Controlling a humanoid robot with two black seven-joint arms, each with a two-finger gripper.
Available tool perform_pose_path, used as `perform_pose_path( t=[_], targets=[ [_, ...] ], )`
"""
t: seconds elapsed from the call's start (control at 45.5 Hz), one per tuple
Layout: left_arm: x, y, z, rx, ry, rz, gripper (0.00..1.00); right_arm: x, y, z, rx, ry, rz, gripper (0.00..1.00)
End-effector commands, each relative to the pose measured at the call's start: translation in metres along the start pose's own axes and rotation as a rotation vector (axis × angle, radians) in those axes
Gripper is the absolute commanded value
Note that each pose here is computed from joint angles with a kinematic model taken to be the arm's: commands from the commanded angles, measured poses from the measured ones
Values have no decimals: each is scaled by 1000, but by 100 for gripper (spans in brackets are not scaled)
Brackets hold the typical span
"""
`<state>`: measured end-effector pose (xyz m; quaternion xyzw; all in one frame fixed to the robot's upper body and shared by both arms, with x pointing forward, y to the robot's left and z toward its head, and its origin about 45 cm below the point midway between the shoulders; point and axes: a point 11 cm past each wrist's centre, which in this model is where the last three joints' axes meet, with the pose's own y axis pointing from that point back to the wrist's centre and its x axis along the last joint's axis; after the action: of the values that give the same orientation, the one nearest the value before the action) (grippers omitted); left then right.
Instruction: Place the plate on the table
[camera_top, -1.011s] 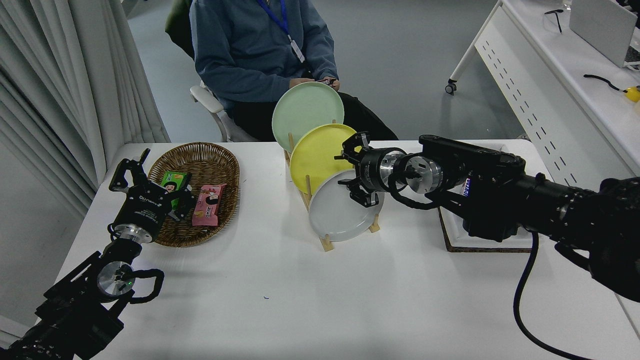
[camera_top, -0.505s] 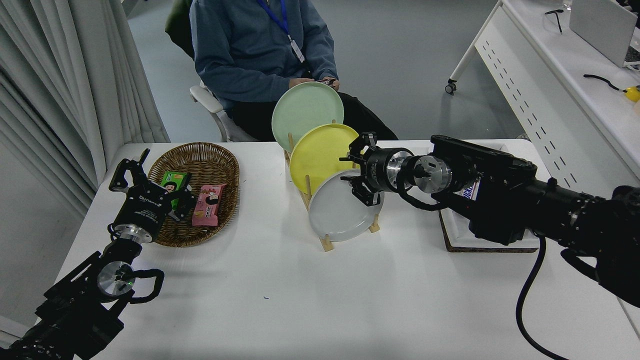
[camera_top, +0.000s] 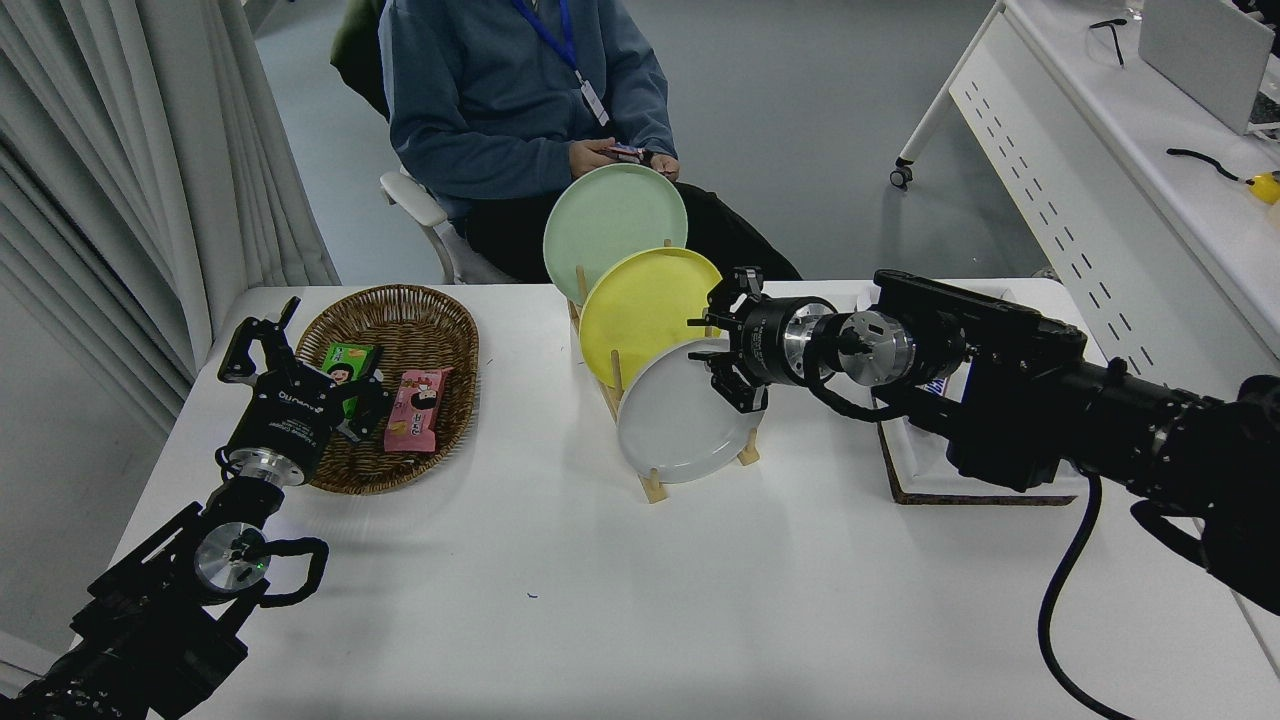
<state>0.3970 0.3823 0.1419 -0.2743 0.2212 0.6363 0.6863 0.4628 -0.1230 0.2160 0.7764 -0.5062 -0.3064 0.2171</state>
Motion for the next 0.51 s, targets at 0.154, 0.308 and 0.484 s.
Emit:
perform_pose_path(
  t=[0.154, 0.308, 0.484],
  targets=[
    [0, 0, 0, 1, -1, 1, 100, 1, 0, -1, 3, -3, 2, 26],
    [0, 0, 0, 0, 0, 1, 100, 1, 1, -5, 14, -7, 3, 23],
    [0, 0, 0, 1, -1, 1, 100, 1, 0, -5, 14, -9, 3, 23]
  ],
)
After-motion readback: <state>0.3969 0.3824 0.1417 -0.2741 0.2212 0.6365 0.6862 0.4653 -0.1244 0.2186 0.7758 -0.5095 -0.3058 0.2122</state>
